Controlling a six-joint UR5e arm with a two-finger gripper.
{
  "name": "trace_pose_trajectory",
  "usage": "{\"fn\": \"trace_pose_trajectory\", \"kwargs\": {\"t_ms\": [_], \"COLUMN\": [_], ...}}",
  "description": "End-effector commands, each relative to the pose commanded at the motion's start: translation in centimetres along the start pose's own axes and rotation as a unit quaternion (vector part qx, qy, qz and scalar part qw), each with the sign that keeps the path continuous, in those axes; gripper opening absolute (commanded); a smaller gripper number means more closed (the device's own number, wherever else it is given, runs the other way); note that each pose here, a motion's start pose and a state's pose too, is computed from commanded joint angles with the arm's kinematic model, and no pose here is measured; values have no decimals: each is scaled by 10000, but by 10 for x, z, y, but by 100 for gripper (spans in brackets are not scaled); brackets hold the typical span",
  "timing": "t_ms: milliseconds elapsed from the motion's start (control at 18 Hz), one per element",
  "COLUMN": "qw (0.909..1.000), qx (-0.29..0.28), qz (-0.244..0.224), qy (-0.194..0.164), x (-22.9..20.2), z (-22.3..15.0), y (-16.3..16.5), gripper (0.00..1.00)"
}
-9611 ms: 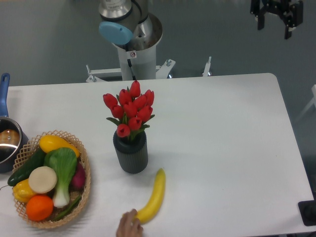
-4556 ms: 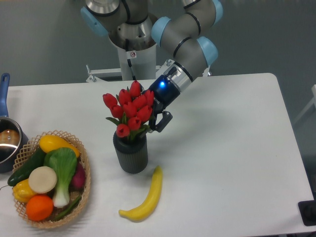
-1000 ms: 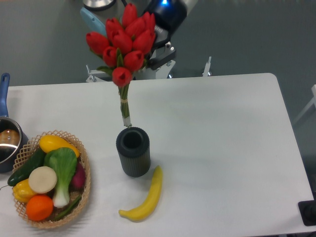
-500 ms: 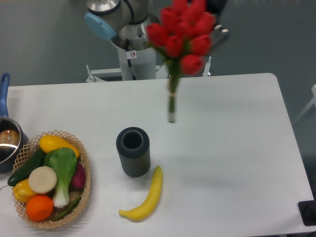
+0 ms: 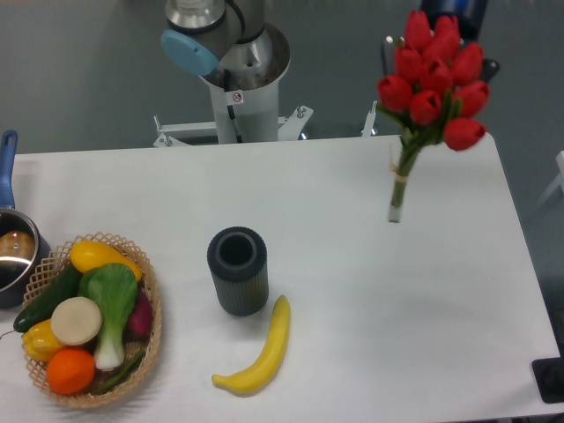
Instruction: Pick up the flowers from the vase
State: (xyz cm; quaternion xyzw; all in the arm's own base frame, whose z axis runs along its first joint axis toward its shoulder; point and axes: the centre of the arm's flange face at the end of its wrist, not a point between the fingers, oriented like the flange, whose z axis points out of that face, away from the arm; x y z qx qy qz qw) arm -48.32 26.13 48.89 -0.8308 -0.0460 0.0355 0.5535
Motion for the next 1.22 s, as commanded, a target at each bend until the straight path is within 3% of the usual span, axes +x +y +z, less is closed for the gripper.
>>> {"fn": "trace_pose_trajectory", "kwargs": {"t_ms": [1222], "qw": [10000], "qx": [-32], "qz": [-19], "qy": [93], "x": [-5], "z": [10], "y": [14], "gripper": [43]}}
